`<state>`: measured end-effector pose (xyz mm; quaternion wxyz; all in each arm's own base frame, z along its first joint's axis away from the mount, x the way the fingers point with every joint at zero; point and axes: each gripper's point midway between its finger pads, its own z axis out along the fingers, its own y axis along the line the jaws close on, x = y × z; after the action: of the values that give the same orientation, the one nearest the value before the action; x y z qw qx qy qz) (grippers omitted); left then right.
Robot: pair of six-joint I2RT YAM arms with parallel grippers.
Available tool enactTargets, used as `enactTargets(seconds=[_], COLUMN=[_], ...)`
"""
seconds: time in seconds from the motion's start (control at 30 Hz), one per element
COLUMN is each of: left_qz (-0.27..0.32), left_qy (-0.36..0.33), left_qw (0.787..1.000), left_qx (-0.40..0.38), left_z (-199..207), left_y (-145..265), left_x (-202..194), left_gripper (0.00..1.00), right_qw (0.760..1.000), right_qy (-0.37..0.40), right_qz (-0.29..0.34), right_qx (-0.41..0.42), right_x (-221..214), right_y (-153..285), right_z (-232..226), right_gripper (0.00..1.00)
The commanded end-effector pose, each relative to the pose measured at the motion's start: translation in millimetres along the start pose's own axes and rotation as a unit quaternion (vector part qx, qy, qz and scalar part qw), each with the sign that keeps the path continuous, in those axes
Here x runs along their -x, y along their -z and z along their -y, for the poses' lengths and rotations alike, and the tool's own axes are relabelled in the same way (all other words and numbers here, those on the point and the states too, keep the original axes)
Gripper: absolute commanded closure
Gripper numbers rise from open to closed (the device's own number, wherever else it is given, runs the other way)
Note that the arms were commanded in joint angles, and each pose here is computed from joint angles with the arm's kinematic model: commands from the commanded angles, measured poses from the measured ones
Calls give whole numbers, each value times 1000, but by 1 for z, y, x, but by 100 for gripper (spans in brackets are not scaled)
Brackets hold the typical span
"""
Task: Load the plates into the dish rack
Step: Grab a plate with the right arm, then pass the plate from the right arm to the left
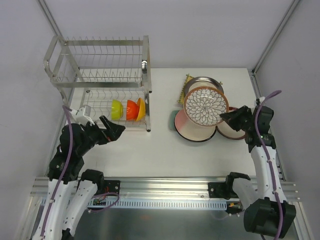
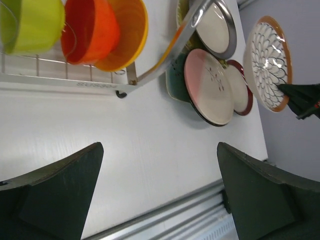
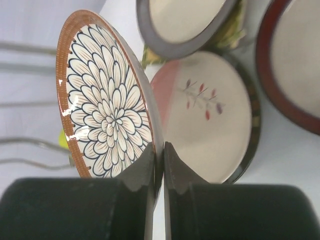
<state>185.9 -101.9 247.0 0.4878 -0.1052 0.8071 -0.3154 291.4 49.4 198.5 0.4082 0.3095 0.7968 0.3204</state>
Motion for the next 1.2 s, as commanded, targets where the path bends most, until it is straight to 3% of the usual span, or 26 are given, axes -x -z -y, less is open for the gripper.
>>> enactTargets(seconds=[0.0,0.3,0.6,1.17], left_qz=[-48,-76,-79,-111], left_qy=[50,101,122,55], left_qw=[993,984,984,992], left_qx=[-93,-128,-105,-19], left_z=[40,51,55,42], left_y=[-3,-23,-45,-78], left_x=[-6,-24,-48,-88], left_gripper=[1,1,2,36], right_qw=[988,962,941,928], right_qy=[66,109,133,156], right_qz=[-42,-162,-208,-208], right_qx=[130,192,229,265], right_x=[-18,-116,-173,-186], right_y=[13,17,15,25], right_z=[-68,-93,-115,-138], right_gripper=[100,100,99,99])
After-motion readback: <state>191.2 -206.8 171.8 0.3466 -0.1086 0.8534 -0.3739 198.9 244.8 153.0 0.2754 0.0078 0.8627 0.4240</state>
